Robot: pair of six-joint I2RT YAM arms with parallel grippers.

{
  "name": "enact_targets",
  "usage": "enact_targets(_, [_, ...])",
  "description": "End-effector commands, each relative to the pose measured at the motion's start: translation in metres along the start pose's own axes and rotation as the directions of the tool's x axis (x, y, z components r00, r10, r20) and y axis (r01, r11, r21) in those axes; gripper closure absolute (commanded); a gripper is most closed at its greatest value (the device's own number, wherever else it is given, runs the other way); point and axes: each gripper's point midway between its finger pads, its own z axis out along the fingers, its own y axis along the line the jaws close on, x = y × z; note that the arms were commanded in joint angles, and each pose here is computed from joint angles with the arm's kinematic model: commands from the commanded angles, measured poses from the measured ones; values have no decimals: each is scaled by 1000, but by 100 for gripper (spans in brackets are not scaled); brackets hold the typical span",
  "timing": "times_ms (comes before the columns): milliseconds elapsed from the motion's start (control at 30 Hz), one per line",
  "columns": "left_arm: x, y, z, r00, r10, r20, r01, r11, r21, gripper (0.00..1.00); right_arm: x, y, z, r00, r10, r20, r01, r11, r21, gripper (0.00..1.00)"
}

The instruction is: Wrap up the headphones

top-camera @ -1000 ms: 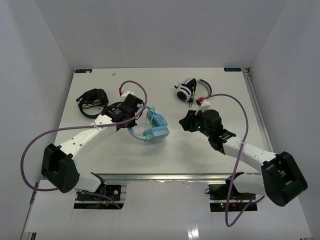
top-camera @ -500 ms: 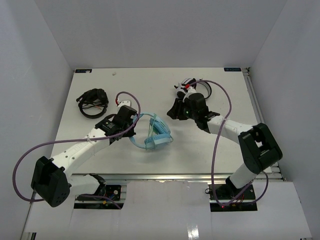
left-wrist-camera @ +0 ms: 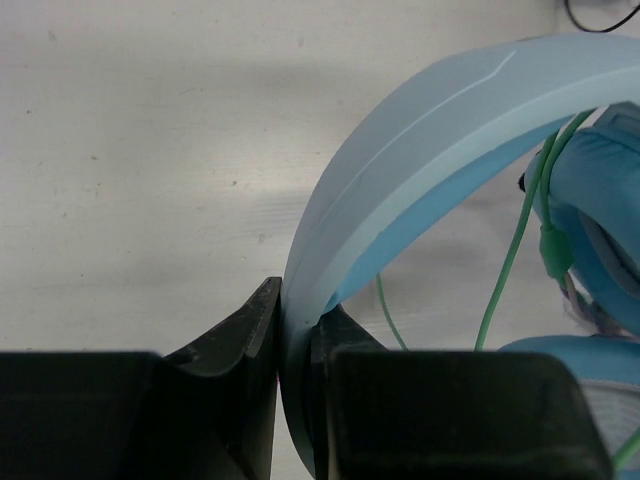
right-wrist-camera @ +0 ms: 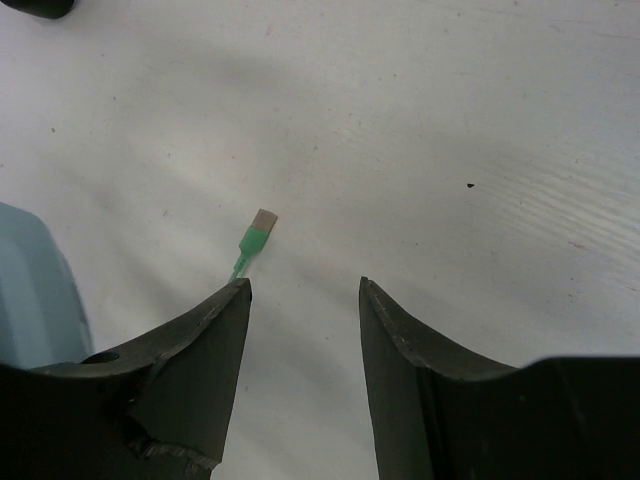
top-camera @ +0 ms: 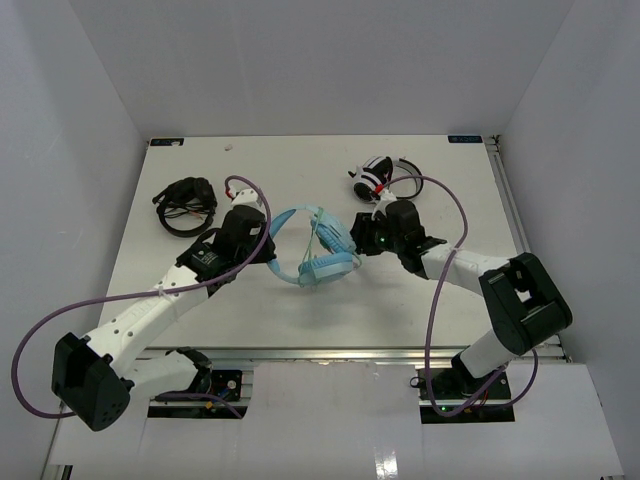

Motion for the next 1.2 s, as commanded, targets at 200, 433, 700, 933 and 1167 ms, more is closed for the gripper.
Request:
enact_targets(200, [-75,-40,-29,973,-138,185,111,982,150,100,32,19,-40,964,-168,204,214,949,-230,45])
enact_targets(433, [-100,-54,-39,966,-198,168,173,973,155,100,19,64,-72,835,-367,409,510,795,-328,43])
enact_targets(700, [-118,-71,-59,958,-246,150,211,953,217,100,15,100,-118,584,-491,646,772,580,-258,41])
enact_targets(933, [-132,-73,-75,952,-258,164,219,950,225,100,28,126,-118,511,-504,696,850,416,-323,38])
enact_targets(1167, [-135,-71,-85,949,-269,167,229,947,226,100,45,138,-94,528,-516,674,847,373,-378,31])
